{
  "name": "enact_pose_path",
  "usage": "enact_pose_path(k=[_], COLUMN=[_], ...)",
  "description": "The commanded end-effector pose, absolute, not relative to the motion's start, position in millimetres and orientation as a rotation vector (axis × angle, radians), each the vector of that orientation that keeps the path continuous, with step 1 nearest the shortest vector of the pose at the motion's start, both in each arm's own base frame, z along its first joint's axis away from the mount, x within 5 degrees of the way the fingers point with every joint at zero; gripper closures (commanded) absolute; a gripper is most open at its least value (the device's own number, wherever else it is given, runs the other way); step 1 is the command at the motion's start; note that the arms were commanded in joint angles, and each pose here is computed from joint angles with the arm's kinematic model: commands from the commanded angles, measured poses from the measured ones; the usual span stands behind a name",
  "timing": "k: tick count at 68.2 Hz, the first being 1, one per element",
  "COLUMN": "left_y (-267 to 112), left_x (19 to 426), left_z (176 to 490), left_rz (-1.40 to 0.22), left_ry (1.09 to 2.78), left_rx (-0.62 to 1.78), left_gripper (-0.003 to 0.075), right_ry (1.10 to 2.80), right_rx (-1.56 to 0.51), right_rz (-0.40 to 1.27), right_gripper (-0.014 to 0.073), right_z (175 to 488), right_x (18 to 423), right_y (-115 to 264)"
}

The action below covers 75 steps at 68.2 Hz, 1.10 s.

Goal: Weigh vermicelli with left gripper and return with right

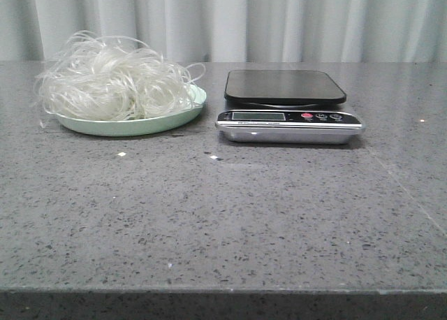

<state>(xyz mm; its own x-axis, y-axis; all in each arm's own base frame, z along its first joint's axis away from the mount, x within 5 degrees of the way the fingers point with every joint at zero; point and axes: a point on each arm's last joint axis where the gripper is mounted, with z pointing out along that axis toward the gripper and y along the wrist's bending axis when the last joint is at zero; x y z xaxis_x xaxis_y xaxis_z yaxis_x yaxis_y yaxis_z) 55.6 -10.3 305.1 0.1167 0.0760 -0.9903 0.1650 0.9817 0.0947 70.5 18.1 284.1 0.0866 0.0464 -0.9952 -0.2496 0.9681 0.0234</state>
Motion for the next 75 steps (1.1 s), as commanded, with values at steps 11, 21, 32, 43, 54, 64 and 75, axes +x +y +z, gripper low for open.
enact_pose_path(k=[11, 21, 32, 43, 54, 64, 75], left_y=[-9.5, -9.5, -9.5, -9.2, -3.5, 0.7, 1.7], left_x=[53.9, 53.9, 53.9, 54.7, 56.2, 54.2, 51.5], left_z=[319.9, 319.9, 319.9, 317.2, 310.6, 294.6, 255.4], left_rz=[-0.077, -0.077, -0.077, -0.069, 0.016, 0.062, 0.052], left_ry=[1.371, 1.371, 1.371, 1.385, 1.453, 1.468, 1.457], left_rx=[0.171, 0.171, 0.171, 0.167, 0.094, 0.02, -0.015], left_gripper=[0.0584, 0.0584, 0.0584, 0.0584, 0.0584, 0.0584, 0.0584], right_ry=[1.387, 1.387, 1.387, 1.387, 1.388, 1.388, 1.388], right_rx=[-0.14, -0.14, -0.14, -0.14, -0.141, -0.141, -0.141], right_rz=[0.212, 0.212, 0.212, 0.212, 0.212, 0.212, 0.212], right_gripper=[0.0444, 0.0444, 0.0444, 0.0444, 0.0444, 0.0444, 0.0444], right_z=[298.6, 298.6, 298.6, 298.6, 298.5, 298.5, 298.5], right_x=[69.6, 69.6, 69.6, 69.6, 69.6, 69.6, 69.6], right_y=[15.9, 15.9, 15.9, 15.9, 15.9, 15.9, 15.9])
